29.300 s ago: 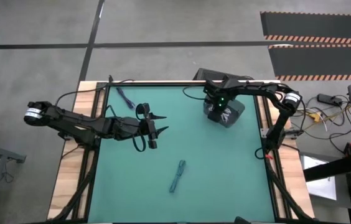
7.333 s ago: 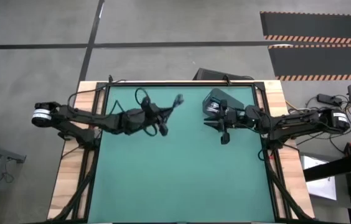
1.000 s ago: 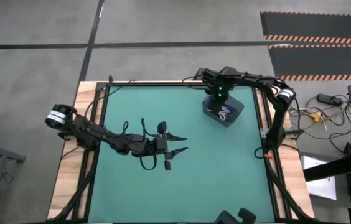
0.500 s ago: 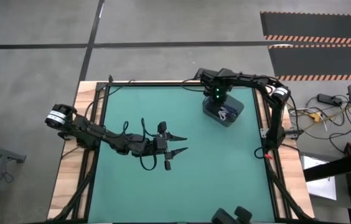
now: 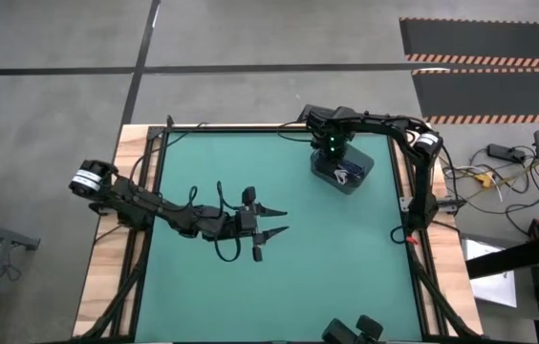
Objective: Pick and place USB-C Cables
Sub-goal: Put the violet charger cable into the black container
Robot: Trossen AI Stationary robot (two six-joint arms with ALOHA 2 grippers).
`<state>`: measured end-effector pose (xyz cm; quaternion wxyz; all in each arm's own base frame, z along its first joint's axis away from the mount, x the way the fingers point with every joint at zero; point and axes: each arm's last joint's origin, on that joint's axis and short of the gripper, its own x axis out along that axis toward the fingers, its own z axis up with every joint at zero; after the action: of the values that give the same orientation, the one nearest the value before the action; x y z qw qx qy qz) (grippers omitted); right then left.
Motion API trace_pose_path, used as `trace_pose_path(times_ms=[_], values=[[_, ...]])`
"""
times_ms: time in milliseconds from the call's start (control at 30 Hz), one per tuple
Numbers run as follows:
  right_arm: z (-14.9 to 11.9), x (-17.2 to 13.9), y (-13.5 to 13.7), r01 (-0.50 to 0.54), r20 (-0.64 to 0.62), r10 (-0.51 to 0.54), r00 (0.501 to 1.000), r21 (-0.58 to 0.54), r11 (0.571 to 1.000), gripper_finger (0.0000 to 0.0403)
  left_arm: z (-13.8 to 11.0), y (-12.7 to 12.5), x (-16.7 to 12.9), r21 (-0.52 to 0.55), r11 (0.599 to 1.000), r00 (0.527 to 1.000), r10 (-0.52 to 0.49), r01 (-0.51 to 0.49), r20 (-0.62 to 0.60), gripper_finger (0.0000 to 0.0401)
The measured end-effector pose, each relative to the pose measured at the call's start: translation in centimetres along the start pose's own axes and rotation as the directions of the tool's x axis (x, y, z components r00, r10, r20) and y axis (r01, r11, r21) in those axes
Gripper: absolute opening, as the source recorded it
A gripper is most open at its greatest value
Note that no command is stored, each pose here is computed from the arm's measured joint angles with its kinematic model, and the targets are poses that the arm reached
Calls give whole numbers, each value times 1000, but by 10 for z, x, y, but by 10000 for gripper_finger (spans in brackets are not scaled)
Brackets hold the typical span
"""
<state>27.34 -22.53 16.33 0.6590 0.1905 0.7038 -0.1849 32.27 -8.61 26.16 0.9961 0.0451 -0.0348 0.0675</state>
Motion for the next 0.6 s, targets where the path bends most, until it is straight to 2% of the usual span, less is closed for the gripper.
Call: trace_pose_path(times_ms=[300, 600], values=[[0, -1, 0, 1, 5, -1, 1000, 0, 1000, 96, 0, 0, 0, 0, 1000, 1000, 0, 0, 0, 147], [-2, -5, 0, 2, 8, -2, 1000, 19, 1000, 118, -2, 0, -1, 3, 1000, 1000, 0, 0, -7, 147]])
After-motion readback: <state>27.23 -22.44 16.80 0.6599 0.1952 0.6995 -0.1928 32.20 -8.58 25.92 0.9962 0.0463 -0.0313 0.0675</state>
